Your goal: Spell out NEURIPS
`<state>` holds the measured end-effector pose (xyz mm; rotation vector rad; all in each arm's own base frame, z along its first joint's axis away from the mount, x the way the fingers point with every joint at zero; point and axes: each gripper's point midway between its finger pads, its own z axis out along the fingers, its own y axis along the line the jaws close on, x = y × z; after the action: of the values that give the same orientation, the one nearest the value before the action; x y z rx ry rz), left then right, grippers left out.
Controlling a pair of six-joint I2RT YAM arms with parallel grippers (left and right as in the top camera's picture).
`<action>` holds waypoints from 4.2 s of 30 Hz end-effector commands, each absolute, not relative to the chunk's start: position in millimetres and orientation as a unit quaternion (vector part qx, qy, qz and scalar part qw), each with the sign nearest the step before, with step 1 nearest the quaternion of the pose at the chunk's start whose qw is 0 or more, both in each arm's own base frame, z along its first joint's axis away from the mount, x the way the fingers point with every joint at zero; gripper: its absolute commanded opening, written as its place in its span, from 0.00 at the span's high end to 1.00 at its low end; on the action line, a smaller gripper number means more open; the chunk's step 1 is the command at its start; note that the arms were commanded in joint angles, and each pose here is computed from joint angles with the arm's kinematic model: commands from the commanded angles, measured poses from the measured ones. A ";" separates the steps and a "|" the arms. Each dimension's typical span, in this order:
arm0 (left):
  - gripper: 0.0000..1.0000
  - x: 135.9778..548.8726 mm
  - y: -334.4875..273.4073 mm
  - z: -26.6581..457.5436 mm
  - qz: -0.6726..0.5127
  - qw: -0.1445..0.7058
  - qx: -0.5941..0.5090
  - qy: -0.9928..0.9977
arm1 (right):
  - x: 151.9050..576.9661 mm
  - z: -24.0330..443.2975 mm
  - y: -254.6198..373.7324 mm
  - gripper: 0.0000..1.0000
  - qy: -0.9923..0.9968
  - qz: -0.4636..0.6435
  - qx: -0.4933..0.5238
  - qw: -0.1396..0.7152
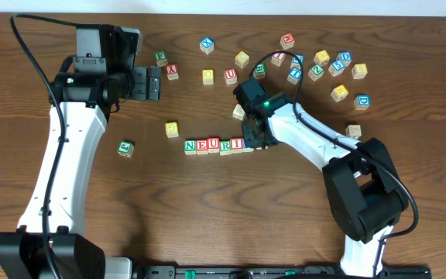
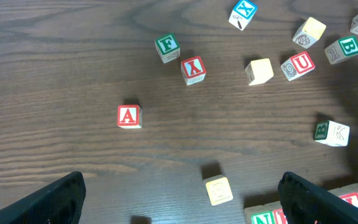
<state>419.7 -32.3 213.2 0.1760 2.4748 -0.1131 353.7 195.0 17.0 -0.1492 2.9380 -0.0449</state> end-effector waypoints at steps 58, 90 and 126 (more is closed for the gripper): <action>0.02 423.3 -32.0 225.2 -0.043 0.337 0.072 0.938 | 349.6 2.0 191.8 0.65 0.994 -0.019 -0.038 0.096; 0.02 423.3 -32.0 225.3 -0.043 0.337 0.072 0.938 | 349.6 2.0 191.7 0.76 0.995 -0.019 -0.036 0.096; 0.02 423.3 -32.0 225.2 -0.043 0.337 0.072 0.938 | 349.7 2.1 191.1 0.82 0.995 -0.021 -0.034 0.097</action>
<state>419.7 -32.3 213.2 0.1760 2.4748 -0.1131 352.7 193.6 8.9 -0.1052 2.9309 -0.0392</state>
